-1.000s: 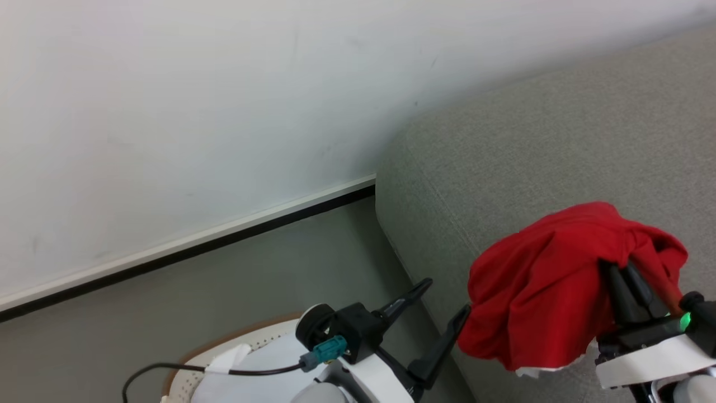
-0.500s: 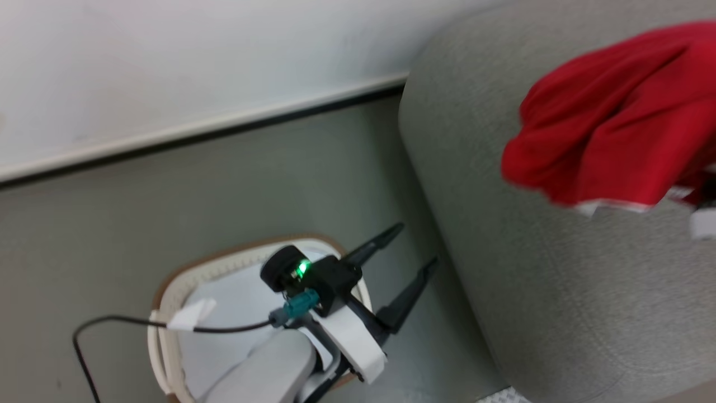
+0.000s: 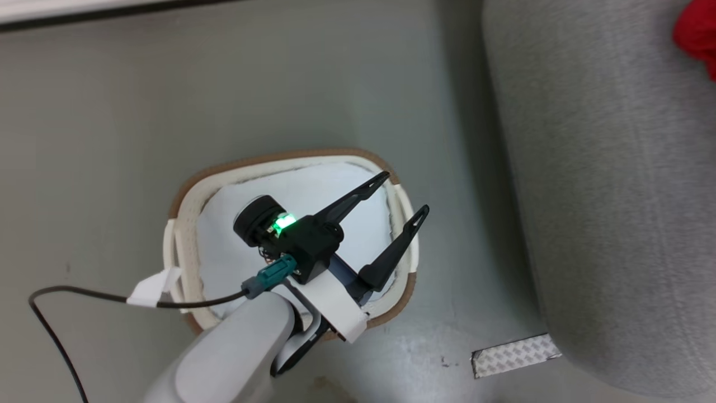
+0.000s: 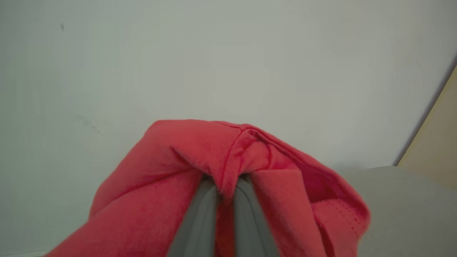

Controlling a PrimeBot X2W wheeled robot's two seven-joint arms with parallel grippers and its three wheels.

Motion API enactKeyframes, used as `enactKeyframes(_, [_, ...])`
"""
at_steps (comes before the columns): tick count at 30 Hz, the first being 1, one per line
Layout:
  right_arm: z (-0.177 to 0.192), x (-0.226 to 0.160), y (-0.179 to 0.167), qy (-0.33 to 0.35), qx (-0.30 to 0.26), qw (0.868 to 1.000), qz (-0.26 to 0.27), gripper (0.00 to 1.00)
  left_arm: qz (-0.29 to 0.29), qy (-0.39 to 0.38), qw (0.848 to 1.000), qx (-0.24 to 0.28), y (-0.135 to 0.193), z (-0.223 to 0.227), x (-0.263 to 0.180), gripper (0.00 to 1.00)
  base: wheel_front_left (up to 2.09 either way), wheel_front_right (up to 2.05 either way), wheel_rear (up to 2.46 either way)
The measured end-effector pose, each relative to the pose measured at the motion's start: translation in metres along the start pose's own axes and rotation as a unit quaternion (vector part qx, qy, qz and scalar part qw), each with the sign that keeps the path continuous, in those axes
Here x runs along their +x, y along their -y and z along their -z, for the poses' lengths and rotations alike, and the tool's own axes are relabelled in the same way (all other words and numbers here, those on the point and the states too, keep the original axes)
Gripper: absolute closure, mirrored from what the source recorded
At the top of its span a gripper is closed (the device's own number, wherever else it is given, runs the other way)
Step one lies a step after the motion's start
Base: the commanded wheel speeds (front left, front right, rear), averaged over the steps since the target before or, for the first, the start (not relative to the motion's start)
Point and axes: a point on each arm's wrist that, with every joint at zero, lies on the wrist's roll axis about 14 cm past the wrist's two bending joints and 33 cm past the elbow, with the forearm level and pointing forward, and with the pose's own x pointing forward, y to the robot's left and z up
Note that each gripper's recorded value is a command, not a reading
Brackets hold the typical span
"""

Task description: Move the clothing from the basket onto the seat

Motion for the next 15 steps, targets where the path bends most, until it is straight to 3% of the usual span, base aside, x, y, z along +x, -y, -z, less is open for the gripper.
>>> enactKeyframes(3, [0.038,0.002,0.006,-0.048,-0.013,0.999,0.015,1.00,-0.015,-0.009,1.000,-0.004,-0.011,0.010,-0.007,0.00,0.00,0.00,0.00])
enactKeyframes(7, [0.106,-0.020,0.006,-0.159,-0.020,0.987,0.025,1.00,-0.026,-0.016,1.000,-0.005,-0.019,0.016,-0.013,0.00,0.00,0.00,0.00])
enactKeyframes(11, [0.134,-0.039,0.014,-0.222,-0.017,0.974,0.041,1.00,-0.026,-0.011,1.000,-0.001,-0.018,0.011,-0.012,0.00,0.00,0.00,0.00])
enactKeyframes(15, [0.137,-0.046,0.012,-0.237,-0.016,0.971,0.038,0.97,-0.027,-0.008,1.000,0.005,-0.017,0.005,-0.011,0.00,0.00,0.00,0.00])
